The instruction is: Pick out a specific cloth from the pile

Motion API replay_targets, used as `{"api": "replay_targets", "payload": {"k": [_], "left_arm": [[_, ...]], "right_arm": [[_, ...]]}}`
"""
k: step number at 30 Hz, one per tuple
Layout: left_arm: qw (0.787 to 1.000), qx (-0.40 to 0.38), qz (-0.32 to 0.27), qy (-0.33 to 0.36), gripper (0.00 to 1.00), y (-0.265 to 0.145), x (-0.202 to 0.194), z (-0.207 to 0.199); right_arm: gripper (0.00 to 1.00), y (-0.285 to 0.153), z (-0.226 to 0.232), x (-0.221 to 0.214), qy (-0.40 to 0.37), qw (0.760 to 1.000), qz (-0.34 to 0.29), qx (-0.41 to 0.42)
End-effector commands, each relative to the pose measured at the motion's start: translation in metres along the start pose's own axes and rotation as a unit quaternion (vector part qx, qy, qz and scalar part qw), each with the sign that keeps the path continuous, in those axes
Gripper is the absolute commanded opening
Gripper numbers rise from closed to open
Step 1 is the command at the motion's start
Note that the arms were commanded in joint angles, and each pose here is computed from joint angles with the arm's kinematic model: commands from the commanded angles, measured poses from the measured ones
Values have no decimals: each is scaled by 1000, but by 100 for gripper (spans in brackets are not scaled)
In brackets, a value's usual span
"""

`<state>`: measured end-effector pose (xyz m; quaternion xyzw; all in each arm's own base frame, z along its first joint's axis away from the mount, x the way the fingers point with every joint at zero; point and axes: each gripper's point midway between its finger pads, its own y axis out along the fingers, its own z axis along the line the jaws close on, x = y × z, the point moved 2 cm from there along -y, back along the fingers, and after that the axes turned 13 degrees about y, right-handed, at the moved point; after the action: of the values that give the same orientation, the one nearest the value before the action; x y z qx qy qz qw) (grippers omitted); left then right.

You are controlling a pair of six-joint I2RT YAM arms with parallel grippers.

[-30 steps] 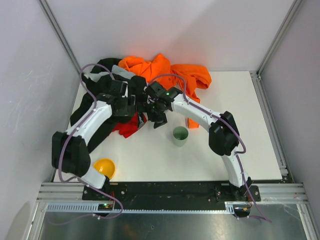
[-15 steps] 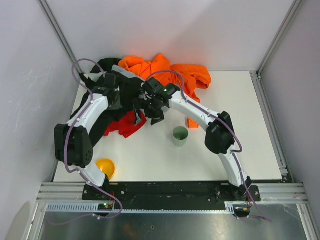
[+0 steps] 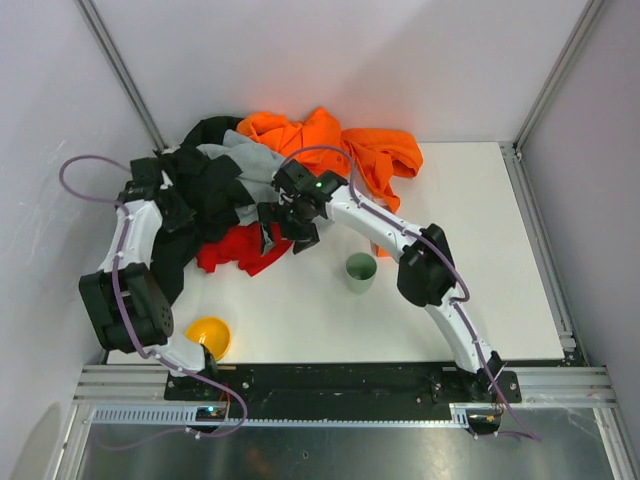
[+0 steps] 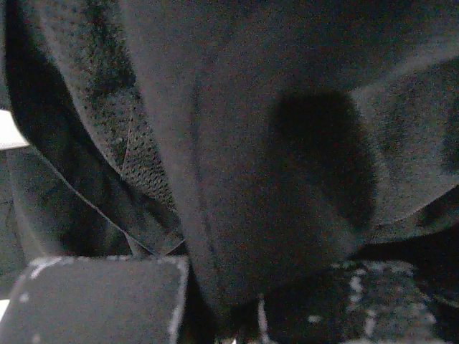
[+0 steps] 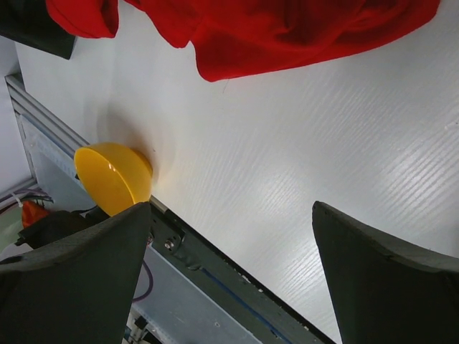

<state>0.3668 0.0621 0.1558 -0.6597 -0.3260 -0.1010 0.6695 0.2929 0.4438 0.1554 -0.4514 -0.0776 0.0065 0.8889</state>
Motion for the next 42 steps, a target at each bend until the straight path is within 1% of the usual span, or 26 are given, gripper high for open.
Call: {"api": "replay_targets", "payload": {"k": [1, 5, 10, 17, 23, 31, 42], "left_arm": [[996, -48, -20, -72, 1, -13, 4, 8], [995, -59, -18, -83, 1, -13, 2, 10], [993, -77, -20, -88, 1, -16, 3, 6], [991, -102, -27, -85, 1, -26, 6, -2], [989, -120, -35, -83, 1, -35, 5, -7], [988, -129, -29, -80, 1, -34, 1, -9], [985, -148, -22, -89, 1, -33, 5, -16]], "right_arm": [[99, 10, 14, -4, -29, 999, 4, 19], [99, 23, 19, -8, -56, 998, 0, 21], [99, 39, 15, -7, -83, 996, -28, -6], [99, 69, 5, 0, -80, 996, -43, -20], [99, 91, -10, 12, -32, 998, -49, -23], [99, 98, -18, 39, 18, 997, -72, -3], [99, 132, -14, 49, 83, 994, -50, 50]]}}
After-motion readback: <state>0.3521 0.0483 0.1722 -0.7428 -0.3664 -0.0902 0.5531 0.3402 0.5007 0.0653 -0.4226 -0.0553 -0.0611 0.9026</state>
